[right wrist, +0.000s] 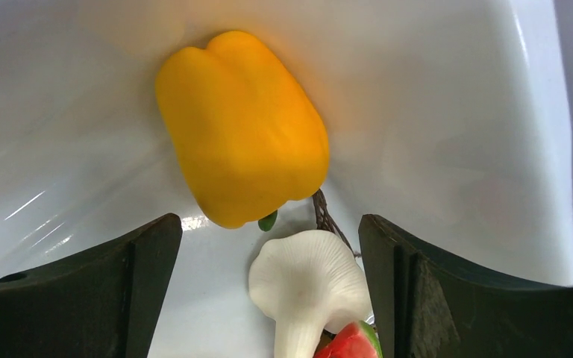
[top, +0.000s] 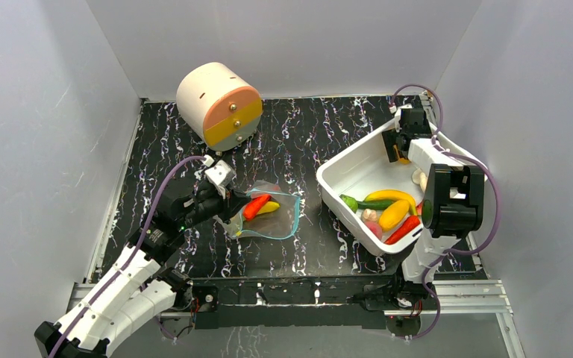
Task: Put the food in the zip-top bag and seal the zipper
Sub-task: Pick up the fake vegetable from the bin.
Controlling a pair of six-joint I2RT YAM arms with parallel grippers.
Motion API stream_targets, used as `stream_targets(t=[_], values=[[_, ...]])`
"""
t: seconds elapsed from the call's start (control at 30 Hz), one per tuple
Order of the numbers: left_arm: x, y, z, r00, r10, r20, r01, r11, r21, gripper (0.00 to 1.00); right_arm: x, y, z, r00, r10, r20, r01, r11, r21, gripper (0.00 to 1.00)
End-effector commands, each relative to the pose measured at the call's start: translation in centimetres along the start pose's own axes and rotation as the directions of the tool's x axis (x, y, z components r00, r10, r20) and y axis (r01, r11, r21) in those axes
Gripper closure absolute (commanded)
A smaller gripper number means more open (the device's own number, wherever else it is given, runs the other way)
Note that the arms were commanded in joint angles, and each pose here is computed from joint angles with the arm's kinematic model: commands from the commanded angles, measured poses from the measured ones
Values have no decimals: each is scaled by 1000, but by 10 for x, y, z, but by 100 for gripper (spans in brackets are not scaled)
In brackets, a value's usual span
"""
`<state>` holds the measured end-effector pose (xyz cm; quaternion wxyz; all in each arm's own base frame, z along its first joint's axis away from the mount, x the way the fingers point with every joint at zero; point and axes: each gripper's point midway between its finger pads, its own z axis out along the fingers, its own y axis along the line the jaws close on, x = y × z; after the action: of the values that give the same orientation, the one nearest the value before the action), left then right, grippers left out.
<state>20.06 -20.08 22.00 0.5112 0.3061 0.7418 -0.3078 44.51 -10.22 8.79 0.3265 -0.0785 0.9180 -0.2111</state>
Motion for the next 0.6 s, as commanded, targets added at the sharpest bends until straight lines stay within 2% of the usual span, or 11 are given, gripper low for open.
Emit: stream_targets(t=[0.0, 0.2, 0.43, 0.57], values=[[-7, -3, -2, 999, 23, 27, -23, 1000, 17, 100, -18, -1, 1, 997, 2, 75, -2, 1000, -4, 12], [-9, -3, -3, 999, 25, 36, -26, 1000, 15, 100, -34, 8, -7, 985, 46, 168, -35, 997, -64, 17], [-9, -4, -4, 999, 27, 37, -28, 999, 19, 100, -34, 8, -10, 978, 46, 202, -36, 998, -54, 21], [-10, -4, -5, 999, 29, 42, -29, 999, 15, 100, -38, 12, -16, 971, 68, 228, -49, 995, -86, 30]])
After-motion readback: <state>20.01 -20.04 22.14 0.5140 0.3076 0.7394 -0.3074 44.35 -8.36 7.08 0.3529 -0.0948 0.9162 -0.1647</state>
